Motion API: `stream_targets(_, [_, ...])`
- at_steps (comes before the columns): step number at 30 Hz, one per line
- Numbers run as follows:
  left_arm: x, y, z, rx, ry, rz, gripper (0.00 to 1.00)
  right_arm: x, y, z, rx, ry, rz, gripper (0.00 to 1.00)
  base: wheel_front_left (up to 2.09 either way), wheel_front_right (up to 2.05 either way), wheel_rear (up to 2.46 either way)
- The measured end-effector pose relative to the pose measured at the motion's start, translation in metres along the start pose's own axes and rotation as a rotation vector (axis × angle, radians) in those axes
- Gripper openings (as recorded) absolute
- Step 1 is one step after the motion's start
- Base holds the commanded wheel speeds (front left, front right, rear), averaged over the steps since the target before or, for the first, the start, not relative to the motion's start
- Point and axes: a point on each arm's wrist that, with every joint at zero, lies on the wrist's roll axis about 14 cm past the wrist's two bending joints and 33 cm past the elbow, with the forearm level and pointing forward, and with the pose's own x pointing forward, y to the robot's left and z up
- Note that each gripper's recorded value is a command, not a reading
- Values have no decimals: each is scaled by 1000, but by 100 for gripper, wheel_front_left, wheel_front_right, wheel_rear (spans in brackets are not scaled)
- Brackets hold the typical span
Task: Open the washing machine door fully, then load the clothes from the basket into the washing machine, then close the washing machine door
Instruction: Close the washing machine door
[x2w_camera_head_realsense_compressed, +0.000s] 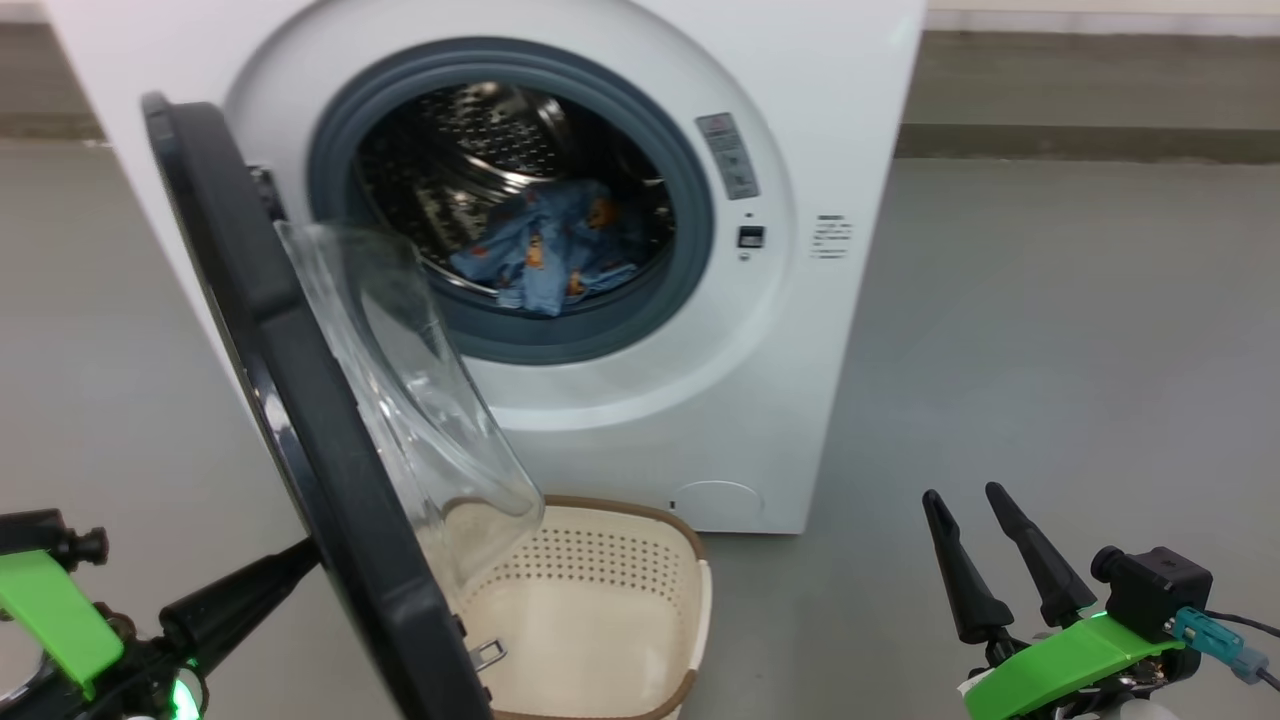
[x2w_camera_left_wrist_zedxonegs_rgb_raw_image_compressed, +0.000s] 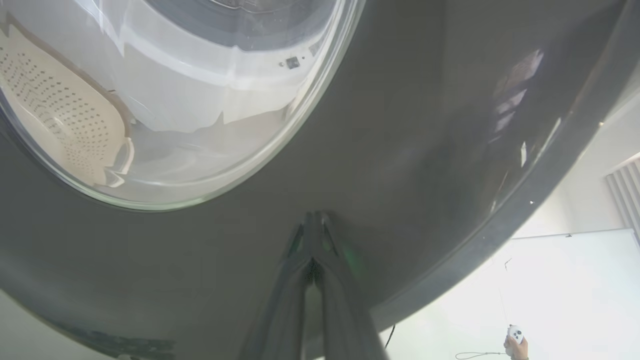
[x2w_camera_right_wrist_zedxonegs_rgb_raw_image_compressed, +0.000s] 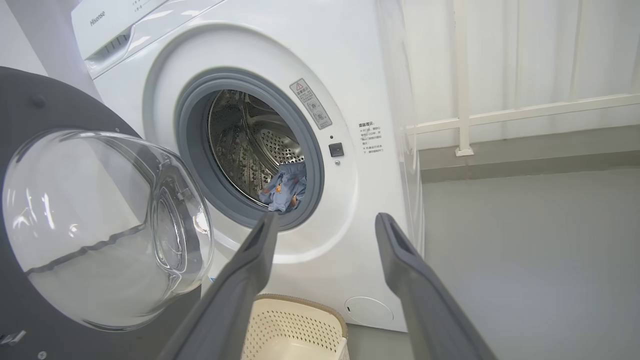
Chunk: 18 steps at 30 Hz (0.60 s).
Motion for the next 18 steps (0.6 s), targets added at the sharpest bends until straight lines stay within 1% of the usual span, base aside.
stream_targets(13, [69, -16, -7, 36, 47, -79, 0, -39, -43, 15, -10, -49, -158, 100, 0, 0, 0])
stream_targets(18, [96, -22, -4, 68, 46, -94, 0, -55, -59, 20, -20, -60, -213, 100, 0, 0, 0])
